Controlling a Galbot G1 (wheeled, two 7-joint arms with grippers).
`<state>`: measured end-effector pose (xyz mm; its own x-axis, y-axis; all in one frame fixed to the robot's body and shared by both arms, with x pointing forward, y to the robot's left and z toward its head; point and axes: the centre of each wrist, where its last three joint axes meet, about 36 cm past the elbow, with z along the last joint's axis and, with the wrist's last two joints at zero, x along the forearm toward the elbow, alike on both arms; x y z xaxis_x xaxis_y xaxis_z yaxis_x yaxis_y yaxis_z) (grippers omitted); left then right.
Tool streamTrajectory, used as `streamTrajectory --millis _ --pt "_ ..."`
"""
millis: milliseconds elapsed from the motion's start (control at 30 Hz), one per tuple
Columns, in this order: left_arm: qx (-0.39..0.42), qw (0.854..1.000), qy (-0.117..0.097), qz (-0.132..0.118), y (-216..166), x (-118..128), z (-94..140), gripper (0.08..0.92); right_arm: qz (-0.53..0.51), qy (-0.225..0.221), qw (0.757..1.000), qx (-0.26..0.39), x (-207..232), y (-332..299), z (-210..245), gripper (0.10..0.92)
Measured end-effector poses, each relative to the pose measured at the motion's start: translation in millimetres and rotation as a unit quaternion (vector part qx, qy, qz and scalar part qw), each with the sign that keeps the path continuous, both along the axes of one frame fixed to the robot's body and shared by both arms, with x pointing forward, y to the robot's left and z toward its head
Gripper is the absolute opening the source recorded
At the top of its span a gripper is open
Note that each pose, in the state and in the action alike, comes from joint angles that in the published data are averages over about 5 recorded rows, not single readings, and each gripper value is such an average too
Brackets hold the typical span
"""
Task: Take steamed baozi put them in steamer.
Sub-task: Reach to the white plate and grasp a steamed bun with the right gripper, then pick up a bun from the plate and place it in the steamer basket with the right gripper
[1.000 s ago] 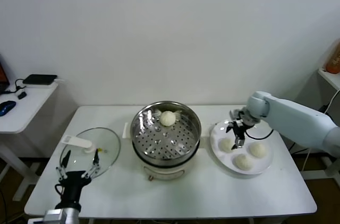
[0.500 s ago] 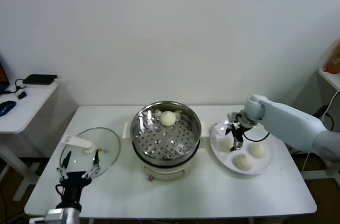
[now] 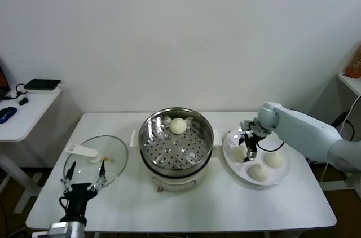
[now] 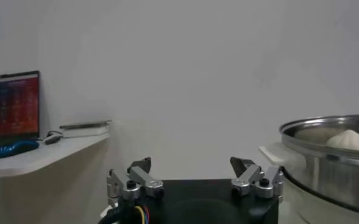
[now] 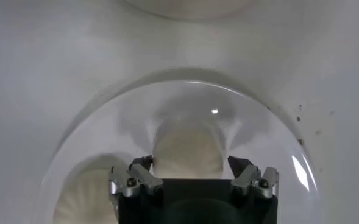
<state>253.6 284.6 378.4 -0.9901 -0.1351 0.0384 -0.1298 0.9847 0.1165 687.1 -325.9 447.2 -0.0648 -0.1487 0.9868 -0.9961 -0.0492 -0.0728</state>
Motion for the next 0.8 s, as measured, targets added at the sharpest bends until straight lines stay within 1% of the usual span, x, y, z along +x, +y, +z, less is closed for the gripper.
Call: streamTrajectory --millis 100,167,533,800 --pt "0.001 1.0 0.0 0.0 0 0 0 0.823 -0.001 0.001 1.0 0.0 0 -1 0 0.685" --pt "0.001 1.0 0.001 0.0 0 0 -1 0.823 -0.001 0.001 1.0 0.001 0 -1 0 0.675" --pt "0.001 1.0 0.001 0.001 0 0 -1 0.823 -0.005 -0.002 1.0 0.008 3 -2 13 0.679" --pt "0.001 1.0 0.0 0.003 0 0 -1 0.823 -0.015 -0.009 1.0 0.025 10 0 53 0.679"
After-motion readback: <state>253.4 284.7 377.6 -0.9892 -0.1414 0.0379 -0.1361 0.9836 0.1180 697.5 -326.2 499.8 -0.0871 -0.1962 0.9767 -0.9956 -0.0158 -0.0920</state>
